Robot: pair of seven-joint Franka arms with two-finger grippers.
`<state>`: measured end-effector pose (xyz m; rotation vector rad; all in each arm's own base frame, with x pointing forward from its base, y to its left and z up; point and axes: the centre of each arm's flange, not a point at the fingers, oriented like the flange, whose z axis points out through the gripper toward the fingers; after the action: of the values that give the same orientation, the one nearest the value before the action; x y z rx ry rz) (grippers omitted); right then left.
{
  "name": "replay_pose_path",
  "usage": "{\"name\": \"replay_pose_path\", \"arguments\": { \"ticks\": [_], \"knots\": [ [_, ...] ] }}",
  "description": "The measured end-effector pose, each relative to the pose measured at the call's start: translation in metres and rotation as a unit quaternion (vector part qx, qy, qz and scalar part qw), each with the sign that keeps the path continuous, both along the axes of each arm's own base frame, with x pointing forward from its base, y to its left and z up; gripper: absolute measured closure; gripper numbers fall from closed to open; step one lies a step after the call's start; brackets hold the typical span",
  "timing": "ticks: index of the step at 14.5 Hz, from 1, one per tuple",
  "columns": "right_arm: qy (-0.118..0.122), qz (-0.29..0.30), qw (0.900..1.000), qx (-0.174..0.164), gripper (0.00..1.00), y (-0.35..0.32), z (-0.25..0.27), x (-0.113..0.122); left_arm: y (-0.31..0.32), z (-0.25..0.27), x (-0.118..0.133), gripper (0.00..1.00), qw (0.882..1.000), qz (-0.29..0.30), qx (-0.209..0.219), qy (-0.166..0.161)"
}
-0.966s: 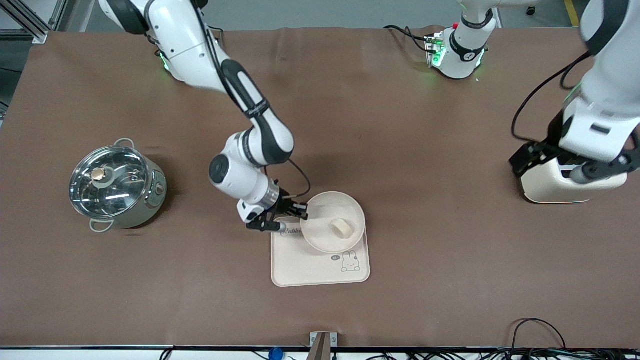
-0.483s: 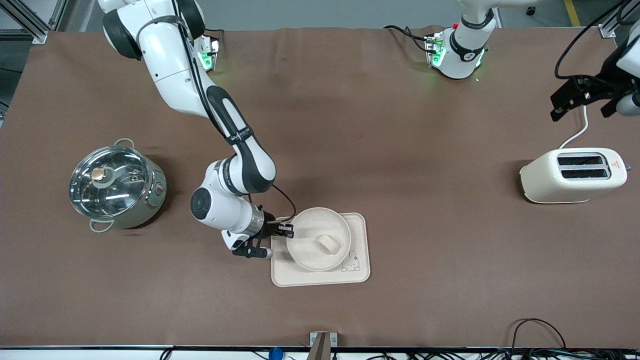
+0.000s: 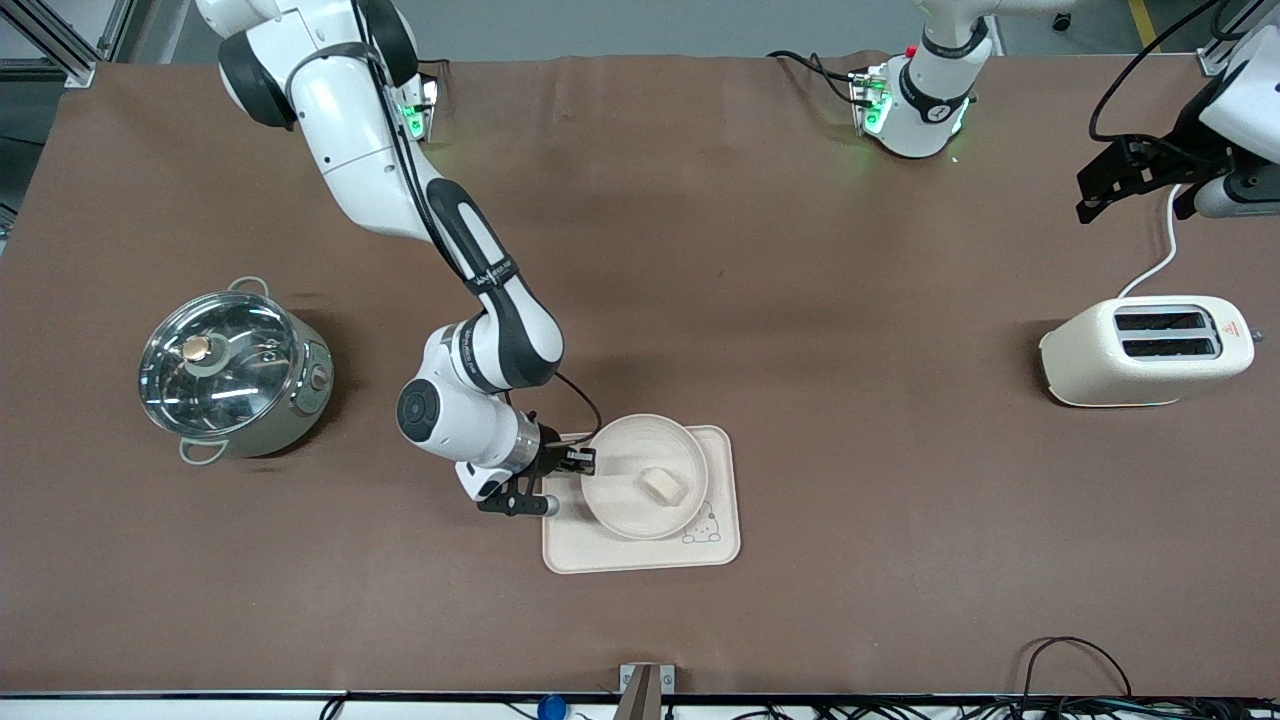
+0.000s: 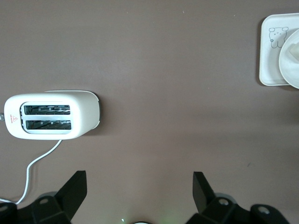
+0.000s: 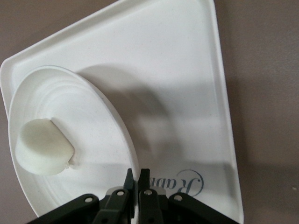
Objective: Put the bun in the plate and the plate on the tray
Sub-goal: 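Open the right gripper and release the plate on the tray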
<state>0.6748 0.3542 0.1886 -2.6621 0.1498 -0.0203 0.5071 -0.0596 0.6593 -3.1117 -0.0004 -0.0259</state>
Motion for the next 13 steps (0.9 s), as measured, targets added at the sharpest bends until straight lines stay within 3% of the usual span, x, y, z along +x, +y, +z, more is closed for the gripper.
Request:
{"name": "replay_pose_path", "arguments": {
  "ticks": [13],
  "knots": [
    [0.002, -0.025, 1.0, -0.004, 0.95, -0.028, -0.011, 0.013, -0.004, -0.006, 0.002, 0.0, 1.0, -0.004, 0.0, 0.005]
  ]
}}
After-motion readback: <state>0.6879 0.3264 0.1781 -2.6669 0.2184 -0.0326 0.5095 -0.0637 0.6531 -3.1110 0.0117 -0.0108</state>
